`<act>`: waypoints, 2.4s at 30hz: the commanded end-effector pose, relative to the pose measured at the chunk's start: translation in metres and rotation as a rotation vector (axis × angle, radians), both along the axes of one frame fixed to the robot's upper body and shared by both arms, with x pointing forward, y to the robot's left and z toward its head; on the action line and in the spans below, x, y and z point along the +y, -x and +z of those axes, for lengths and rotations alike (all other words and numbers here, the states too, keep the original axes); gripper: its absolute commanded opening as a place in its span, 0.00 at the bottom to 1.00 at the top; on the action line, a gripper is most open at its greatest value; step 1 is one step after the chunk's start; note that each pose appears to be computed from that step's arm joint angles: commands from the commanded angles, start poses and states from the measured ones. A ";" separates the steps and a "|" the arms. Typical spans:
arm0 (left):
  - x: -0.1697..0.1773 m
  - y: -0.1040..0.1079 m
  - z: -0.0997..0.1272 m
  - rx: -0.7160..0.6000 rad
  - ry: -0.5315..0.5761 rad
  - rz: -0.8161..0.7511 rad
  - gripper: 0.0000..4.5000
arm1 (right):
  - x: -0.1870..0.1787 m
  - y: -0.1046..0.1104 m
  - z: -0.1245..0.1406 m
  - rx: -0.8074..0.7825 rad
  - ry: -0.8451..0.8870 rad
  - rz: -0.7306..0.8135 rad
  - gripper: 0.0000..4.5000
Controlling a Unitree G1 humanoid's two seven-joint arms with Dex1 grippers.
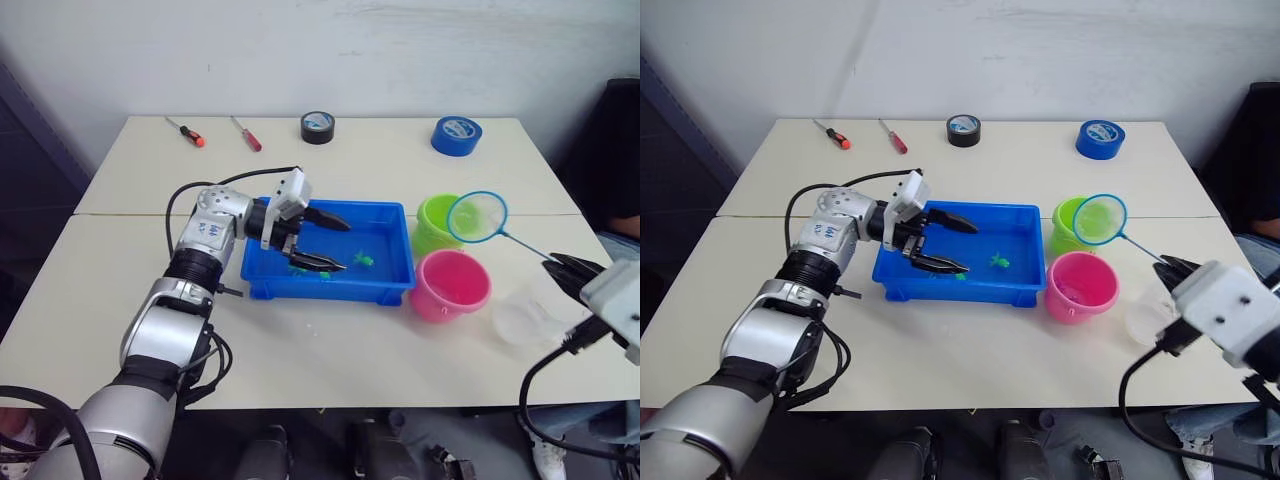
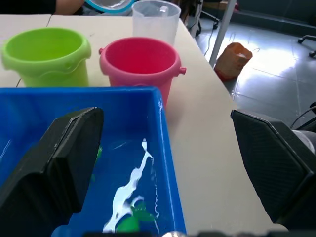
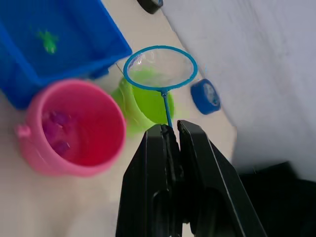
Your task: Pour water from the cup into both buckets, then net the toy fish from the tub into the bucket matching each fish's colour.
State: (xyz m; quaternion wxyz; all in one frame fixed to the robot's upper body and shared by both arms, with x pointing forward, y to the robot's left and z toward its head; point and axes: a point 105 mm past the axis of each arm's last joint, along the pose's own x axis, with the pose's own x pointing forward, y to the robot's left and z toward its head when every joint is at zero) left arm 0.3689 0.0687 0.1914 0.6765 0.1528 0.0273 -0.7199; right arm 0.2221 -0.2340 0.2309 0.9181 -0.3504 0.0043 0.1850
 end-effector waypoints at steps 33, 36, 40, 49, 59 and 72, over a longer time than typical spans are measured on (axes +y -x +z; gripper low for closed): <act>0.049 0.022 -0.004 -0.036 0.014 0.245 0.99 | 0.078 -0.091 -0.054 -0.065 0.803 0.515 0.00; 0.048 0.021 -0.003 -0.038 0.014 0.234 0.99 | 0.078 -0.085 -0.055 -0.053 0.816 0.527 0.00; 0.046 0.022 -0.003 -0.037 0.014 0.217 0.99 | 0.077 -0.080 -0.054 -0.027 0.786 0.517 0.00; 0.041 0.021 -0.006 -0.039 0.013 0.201 0.99 | 0.076 -0.073 -0.072 0.256 0.257 0.405 0.00; 0.045 0.021 -0.006 -0.041 0.010 0.205 0.99 | 0.079 -0.068 -0.067 0.452 -0.243 0.296 0.00; 0.030 0.018 0.001 -0.014 0.057 0.158 0.99 | 0.066 -0.056 -0.027 0.389 -0.566 0.179 0.00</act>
